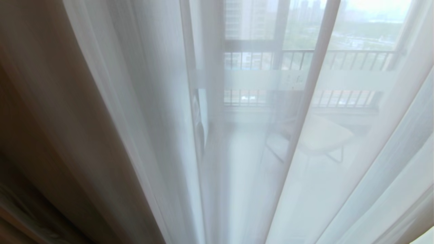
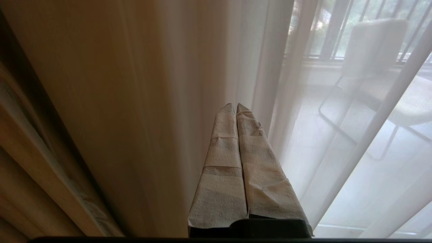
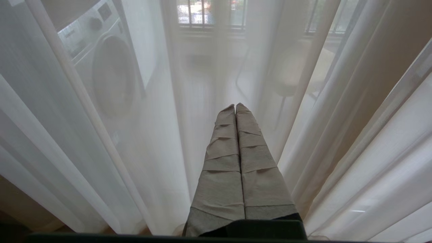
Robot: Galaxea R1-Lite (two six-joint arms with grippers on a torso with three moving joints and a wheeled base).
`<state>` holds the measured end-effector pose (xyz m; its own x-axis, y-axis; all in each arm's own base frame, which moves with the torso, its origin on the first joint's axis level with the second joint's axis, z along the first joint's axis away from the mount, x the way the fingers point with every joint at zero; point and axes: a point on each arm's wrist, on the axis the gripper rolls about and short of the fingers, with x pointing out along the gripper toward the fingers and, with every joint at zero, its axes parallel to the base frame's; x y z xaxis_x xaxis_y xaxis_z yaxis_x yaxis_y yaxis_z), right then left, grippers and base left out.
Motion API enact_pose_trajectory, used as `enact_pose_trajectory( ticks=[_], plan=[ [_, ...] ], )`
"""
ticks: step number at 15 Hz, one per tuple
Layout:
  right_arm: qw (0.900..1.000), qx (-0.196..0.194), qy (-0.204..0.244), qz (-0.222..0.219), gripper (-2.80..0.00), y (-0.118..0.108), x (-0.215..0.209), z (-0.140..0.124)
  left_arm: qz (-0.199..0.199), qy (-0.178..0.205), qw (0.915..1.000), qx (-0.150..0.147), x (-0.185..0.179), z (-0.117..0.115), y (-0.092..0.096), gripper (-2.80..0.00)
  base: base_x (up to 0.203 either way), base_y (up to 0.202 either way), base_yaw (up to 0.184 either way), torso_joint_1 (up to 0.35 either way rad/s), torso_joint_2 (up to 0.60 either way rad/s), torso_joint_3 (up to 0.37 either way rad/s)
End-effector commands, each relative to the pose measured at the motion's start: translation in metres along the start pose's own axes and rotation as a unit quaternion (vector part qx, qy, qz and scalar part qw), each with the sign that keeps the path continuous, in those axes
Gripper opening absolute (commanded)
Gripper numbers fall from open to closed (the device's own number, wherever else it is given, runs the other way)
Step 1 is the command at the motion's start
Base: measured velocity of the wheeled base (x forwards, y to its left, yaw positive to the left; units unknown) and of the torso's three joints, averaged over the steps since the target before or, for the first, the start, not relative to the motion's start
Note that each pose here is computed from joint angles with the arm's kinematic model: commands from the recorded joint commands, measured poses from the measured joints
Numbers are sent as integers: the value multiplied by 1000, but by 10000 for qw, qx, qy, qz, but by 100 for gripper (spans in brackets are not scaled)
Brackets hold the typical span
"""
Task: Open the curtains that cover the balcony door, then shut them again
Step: Close the outer curtains on both sides
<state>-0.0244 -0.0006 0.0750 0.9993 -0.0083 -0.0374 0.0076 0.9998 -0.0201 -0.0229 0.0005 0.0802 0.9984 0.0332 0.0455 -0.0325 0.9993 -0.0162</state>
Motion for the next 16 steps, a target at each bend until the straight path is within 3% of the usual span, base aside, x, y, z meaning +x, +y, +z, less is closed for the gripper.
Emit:
enact_pose_trajectory(
  ticks=[1, 16],
  plan=[
    [10000, -2, -3, -5, -280, 0, 0, 0, 4, -3, 10000, -2, 0, 0, 0, -280, 0, 0, 0, 0, 0, 0],
    [10000, -2, 2, -4, -280, 0, 0, 0, 11, 5, 10000, -2, 0, 0, 0, -280, 0, 0, 0, 0, 0, 0]
  ],
)
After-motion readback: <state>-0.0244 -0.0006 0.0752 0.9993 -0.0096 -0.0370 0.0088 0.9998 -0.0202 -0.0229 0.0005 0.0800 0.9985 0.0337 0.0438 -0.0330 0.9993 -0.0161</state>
